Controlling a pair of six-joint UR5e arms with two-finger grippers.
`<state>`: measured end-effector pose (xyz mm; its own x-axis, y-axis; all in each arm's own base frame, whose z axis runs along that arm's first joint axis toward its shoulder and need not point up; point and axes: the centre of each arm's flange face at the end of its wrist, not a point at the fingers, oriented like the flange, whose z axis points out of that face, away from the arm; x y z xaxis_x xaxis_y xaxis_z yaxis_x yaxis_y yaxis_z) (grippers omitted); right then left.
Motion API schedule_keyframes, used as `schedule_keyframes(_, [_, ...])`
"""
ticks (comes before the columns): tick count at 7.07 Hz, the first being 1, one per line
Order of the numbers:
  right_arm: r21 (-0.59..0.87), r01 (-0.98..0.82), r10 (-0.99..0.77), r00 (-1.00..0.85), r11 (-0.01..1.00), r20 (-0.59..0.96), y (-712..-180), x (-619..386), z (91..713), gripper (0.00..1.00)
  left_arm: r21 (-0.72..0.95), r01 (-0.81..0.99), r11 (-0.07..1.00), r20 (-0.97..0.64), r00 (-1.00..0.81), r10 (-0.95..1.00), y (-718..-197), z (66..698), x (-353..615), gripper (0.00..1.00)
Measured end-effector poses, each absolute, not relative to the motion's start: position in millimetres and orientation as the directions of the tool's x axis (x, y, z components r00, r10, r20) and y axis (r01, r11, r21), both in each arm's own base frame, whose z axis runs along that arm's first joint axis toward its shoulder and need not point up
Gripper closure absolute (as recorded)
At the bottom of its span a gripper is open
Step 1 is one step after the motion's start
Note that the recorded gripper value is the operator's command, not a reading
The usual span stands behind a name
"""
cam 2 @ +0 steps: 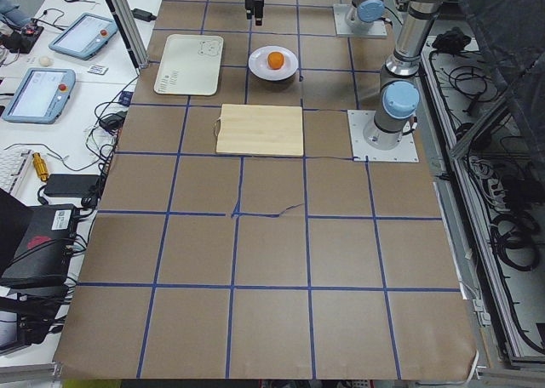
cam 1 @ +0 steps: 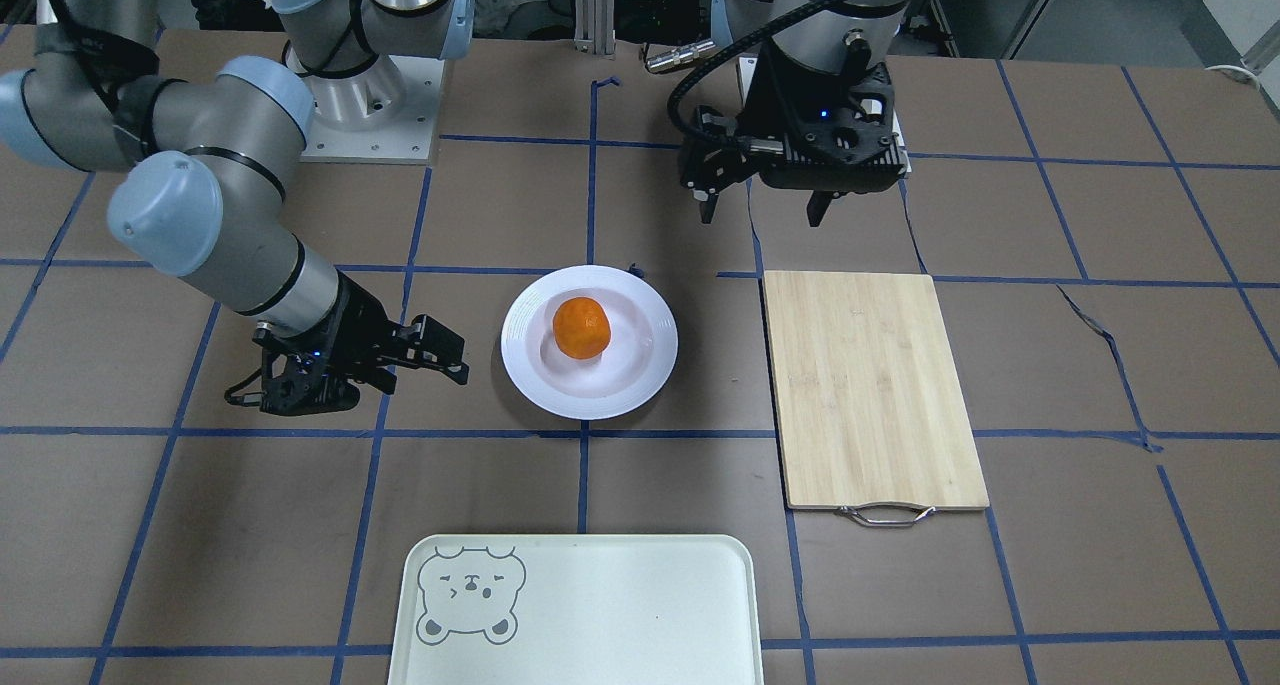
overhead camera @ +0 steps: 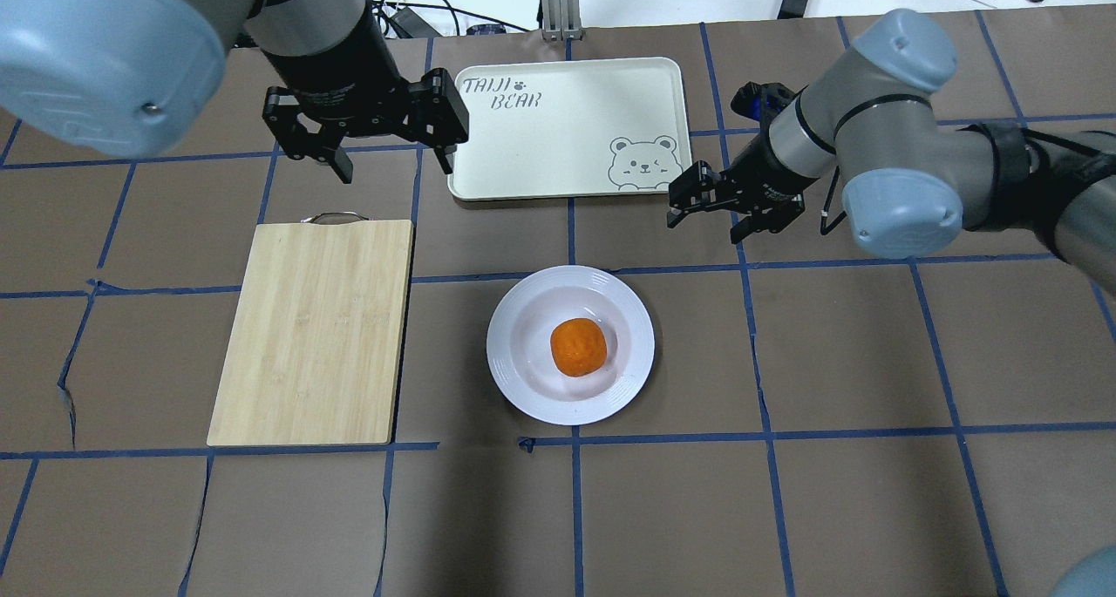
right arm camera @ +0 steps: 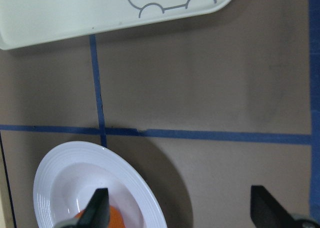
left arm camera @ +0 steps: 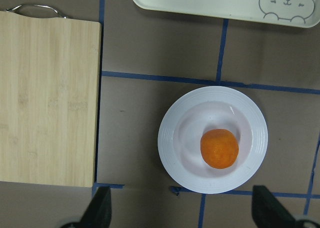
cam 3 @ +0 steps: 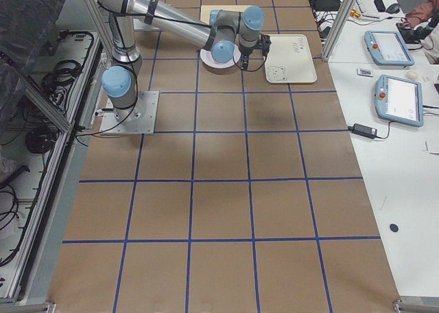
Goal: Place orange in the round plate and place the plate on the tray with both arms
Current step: 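Raise the left gripper away while the right gripper reaches toward the plate rim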
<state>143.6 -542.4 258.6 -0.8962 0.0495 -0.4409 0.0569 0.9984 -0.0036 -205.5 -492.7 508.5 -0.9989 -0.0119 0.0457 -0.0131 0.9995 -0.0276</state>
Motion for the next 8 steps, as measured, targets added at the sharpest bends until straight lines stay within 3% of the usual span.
schedule_keyframes(3, [-0.026,-0.004,-0.017,-0.854,1.0,-0.52,-538.0,185.8,190.1,0.01,-0.146,-0.019,0.989,0.047,-0.999,-0.012,-488.3,502.1,-161.6,0.0])
schedule_keyframes(6, [0.0,-0.043,-0.037,-0.848,0.999,-0.528,-521.2,210.9,168.0,0.14,-0.155,-0.025,0.988,0.011,-1.0,-0.024,-480.7,505.9,-153.2,0.0])
schedule_keyframes(8, [0.026,-0.05,-0.029,-0.848,0.998,-0.53,-510.5,220.9,161.0,0.14,-0.143,-0.025,0.989,0.005,-1.0,-0.024,-478.3,508.3,-152.7,0.0])
